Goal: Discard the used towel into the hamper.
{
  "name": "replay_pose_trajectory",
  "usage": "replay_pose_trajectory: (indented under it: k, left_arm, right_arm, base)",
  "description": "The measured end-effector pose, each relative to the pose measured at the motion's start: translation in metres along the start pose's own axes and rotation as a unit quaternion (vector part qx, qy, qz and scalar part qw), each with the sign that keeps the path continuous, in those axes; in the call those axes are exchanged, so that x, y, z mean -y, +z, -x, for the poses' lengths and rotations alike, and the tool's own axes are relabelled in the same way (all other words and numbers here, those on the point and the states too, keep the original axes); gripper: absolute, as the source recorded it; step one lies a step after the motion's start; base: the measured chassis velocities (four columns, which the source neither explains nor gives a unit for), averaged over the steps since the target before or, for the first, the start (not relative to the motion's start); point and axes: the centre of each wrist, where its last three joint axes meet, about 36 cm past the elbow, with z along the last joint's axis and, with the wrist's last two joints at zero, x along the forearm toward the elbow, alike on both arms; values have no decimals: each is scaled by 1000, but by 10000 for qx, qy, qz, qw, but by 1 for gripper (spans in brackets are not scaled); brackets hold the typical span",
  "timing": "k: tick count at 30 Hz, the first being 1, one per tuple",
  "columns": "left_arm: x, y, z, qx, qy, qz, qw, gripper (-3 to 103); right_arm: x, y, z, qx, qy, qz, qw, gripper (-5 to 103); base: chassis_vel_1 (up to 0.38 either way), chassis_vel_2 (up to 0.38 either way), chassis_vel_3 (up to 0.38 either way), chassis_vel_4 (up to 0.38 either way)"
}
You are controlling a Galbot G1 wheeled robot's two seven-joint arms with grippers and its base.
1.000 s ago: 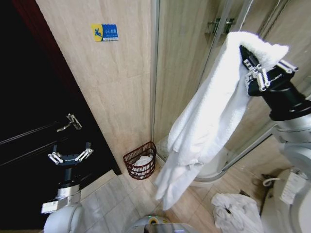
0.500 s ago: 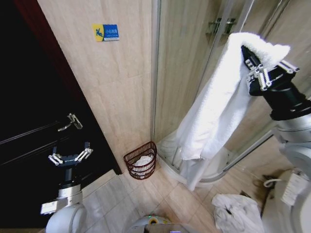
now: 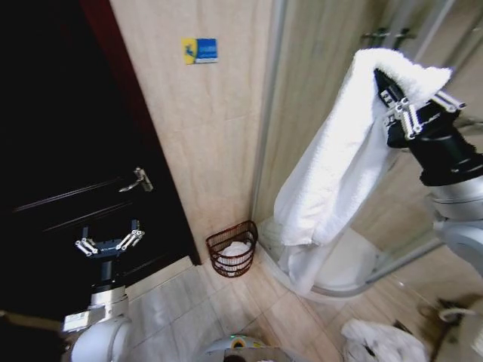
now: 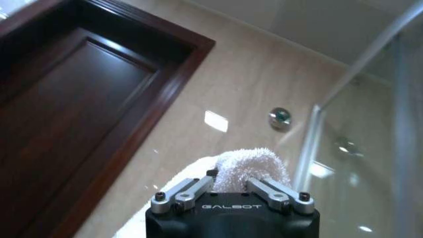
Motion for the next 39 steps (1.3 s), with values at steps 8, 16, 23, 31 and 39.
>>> replay_pose_trajectory:
  k: [8, 16, 23, 31, 39]
  left_arm:
    - [6, 4, -1, -8, 93, -76, 9999, 100]
    - [19, 14, -3, -118, 298, -233, 9992, 100]
    - [28, 21, -11, -186, 373, -306, 9987, 100]
    - [34, 20, -17, -188, 337, -358, 9986, 100]
    - [31, 10, -25, -215, 69, -239, 9995, 100]
  right_arm:
    - [26, 7, 11, -61, -13, -128, 9999, 5]
    - [73, 15, 25, -192, 70, -431, 9989, 5]
    - [89, 18, 35, -329, 67, -367, 9988, 5]
    - [107, 27, 29, -393, 165, -252, 9988, 5]
    - [106, 39, 21, -366, 224, -111, 9990, 5]
  base:
    - [91, 89, 74, 81]
    - [6, 8, 2, 3]
    - [0, 0, 0, 0]
    - [0, 0, 0, 0]
    - [0, 0, 0, 0]
